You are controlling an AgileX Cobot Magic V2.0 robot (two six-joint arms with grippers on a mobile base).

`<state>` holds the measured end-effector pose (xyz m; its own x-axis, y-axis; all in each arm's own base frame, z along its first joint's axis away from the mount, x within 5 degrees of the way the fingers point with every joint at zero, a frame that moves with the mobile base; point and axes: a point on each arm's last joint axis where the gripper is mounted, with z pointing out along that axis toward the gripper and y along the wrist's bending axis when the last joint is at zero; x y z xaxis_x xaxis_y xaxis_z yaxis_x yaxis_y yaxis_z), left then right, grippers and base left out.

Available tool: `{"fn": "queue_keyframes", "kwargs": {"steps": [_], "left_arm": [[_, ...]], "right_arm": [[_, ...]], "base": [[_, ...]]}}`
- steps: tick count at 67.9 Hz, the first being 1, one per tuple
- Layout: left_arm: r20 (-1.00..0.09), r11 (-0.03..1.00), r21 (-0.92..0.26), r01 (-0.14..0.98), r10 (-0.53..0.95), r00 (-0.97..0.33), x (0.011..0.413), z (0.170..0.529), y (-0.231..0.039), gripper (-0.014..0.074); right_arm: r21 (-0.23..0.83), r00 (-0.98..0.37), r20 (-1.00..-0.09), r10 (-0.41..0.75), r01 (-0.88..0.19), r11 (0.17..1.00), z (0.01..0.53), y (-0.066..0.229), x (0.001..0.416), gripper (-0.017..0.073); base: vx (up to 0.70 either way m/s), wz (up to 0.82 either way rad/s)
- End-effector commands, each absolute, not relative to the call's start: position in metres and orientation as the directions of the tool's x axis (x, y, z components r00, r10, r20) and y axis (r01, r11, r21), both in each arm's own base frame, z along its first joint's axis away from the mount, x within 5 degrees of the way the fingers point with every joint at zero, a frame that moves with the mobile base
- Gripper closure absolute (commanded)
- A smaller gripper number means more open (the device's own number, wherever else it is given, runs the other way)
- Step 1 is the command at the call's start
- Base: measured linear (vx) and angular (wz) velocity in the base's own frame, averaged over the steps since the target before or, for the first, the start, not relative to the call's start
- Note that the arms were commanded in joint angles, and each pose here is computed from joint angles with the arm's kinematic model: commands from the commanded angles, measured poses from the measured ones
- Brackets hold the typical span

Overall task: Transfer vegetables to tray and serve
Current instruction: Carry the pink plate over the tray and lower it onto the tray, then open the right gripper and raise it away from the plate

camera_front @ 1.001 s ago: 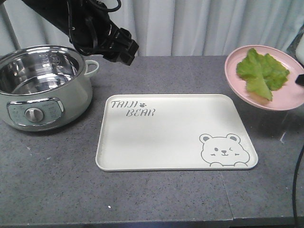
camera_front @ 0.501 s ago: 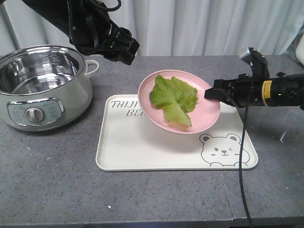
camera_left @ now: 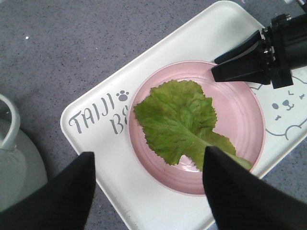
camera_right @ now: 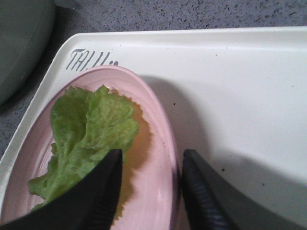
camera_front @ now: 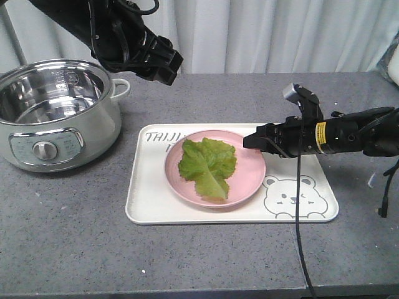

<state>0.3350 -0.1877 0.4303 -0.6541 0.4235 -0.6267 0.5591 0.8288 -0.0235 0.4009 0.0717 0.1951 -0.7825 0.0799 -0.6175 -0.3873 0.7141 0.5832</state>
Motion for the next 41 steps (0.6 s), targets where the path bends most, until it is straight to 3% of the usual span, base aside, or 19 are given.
{"fn": "queue_keyframes", "kwargs": {"steps": [1, 21, 41], "left_arm": [[-0.694, 0.829, -0.031, 0.559, 0.385, -0.609, 0.321, 0.455, -0.183, 0.0133], [-0.694, 0.829, -0.030, 0.559, 0.385, -0.609, 0.321, 0.455, -0.183, 0.0133], [-0.690, 0.865, -0.045, 0.501, 0.336, -0.641, 0.323, 0.455, -0.180, 0.0133]], "right_arm": [[0.547, -0.718, -0.690, 0.093, -0.433, 0.717, 0.226, 0.069, 0.403, 0.0127], [0.482, -0.645, -0.756, 0.110, -0.435, 0.760, 0.255, 0.064, 0.398, 0.0102], [0.334, -0.438, -0.891, 0.122, -0.449, 0.829, 0.332, 0.033, 0.371, 0.0102]], "base": [[0.00, 0.00], [0.00, 0.00], [0.00, 0.00]]}}
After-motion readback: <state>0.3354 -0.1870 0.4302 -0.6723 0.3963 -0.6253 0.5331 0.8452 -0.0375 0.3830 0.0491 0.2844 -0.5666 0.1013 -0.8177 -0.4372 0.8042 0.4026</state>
